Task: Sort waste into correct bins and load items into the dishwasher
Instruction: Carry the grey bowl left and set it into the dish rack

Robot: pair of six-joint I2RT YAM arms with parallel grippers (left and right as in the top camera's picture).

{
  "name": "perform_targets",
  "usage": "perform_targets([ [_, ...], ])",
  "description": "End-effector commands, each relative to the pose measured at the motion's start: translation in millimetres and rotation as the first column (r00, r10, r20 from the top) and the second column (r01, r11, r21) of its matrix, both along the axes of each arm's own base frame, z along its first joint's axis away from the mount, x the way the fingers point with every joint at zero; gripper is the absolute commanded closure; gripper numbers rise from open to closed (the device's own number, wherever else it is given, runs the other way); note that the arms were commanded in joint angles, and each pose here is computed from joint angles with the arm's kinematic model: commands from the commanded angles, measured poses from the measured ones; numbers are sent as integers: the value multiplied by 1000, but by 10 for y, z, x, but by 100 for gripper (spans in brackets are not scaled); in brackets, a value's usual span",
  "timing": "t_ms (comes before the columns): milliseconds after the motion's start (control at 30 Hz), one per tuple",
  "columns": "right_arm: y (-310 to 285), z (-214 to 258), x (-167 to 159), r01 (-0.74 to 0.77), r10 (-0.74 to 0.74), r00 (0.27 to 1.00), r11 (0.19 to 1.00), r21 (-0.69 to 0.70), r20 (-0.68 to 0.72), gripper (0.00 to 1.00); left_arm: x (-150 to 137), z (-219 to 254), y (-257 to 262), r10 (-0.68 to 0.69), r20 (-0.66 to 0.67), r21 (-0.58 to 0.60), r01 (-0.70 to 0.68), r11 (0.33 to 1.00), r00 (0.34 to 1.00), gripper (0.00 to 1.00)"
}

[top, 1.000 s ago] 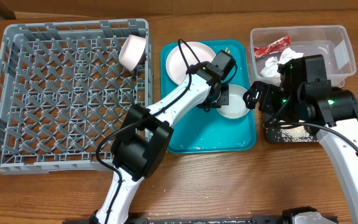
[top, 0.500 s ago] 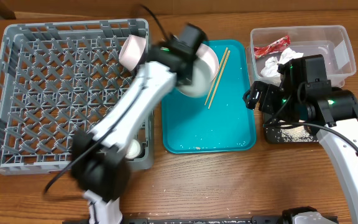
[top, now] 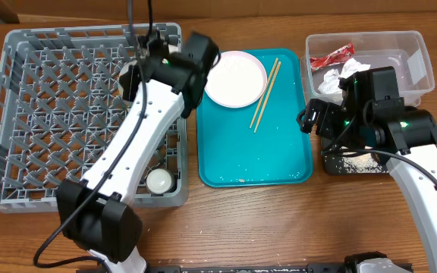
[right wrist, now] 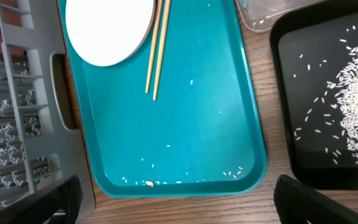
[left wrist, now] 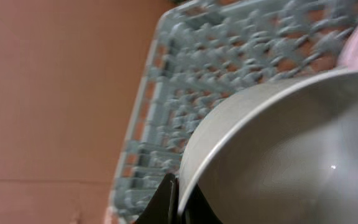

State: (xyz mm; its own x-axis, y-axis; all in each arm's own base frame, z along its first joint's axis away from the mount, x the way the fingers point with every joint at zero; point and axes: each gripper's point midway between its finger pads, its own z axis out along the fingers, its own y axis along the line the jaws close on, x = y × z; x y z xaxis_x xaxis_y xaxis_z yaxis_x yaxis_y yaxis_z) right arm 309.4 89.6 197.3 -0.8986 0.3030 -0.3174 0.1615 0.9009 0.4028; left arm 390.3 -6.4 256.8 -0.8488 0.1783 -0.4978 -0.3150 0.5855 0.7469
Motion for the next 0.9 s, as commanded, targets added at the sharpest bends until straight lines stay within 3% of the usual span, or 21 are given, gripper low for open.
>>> perform_targets([
  [0, -27, 86, 48, 8, -8, 1000, 1000, -3, 30, 0, -53, 25, 157, 45, 79, 194, -60, 979, 996, 96],
  [133, -27, 86, 48, 8, -8, 1000, 1000, -3, 30, 0, -113, -106, 219, 44, 99, 292, -71, 954, 994, 96],
  [867, -26, 87, 48, 8, -8, 1000, 1000, -3, 30, 0, -137, -734, 90, 15, 182, 234, -58, 971, 983, 96],
])
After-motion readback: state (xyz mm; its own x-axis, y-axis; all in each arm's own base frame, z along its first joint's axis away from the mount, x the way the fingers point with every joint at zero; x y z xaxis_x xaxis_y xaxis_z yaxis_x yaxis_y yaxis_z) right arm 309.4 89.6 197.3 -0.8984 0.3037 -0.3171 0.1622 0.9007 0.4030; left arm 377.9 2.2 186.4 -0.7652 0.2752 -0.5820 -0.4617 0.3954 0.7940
